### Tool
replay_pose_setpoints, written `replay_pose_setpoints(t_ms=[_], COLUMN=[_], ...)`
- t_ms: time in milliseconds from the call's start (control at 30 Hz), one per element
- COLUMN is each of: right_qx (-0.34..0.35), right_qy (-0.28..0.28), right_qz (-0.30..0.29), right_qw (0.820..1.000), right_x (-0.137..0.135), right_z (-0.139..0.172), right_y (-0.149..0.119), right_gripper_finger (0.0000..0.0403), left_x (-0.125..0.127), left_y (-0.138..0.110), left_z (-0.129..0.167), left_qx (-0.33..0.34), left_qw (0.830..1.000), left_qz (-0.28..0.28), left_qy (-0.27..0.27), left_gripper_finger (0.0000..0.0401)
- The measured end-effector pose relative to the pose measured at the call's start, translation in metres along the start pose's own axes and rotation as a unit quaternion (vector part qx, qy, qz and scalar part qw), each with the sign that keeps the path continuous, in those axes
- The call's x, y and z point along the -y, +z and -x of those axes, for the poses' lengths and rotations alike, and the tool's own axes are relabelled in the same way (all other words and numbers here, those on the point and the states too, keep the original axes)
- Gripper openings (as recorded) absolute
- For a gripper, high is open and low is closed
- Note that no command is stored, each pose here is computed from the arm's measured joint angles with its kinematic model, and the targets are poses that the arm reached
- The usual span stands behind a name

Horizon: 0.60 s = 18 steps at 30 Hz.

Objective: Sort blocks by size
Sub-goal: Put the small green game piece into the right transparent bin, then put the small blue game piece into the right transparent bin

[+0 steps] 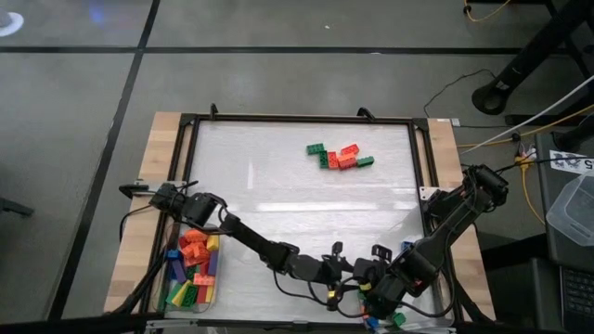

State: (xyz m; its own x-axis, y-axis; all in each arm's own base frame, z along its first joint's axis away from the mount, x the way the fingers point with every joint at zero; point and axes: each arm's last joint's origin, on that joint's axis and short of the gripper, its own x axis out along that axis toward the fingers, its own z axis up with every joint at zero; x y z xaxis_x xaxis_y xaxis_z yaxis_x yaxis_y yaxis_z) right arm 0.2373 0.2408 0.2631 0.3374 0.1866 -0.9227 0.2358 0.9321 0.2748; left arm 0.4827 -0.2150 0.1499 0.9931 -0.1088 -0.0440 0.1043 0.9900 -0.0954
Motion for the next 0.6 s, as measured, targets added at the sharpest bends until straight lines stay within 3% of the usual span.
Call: replay_pose_setpoints(t_ms=[367,600], right_qx=[0.027,-0.060], right_qy=[0.013,-0.023], right_qz=[-0.003,0.005], right_qw=[1.000,0.998], right_x=[0.001,0.011], right_z=[0.013,0.013], right_y=[0.002,-0.008], right_gripper_finger=[0.0150,0.0150], left_x=[0.000,0.001], left_y=[-0.008,0.004], left_z=[0.000,0.001], left_qx=[-0.039,-0.009], left_qw=[0.999,0.999], left_qz=[-0.011,-0.045], left_qy=[0.002,-0.001], left_gripper_finger=[0.0156,0.0156])
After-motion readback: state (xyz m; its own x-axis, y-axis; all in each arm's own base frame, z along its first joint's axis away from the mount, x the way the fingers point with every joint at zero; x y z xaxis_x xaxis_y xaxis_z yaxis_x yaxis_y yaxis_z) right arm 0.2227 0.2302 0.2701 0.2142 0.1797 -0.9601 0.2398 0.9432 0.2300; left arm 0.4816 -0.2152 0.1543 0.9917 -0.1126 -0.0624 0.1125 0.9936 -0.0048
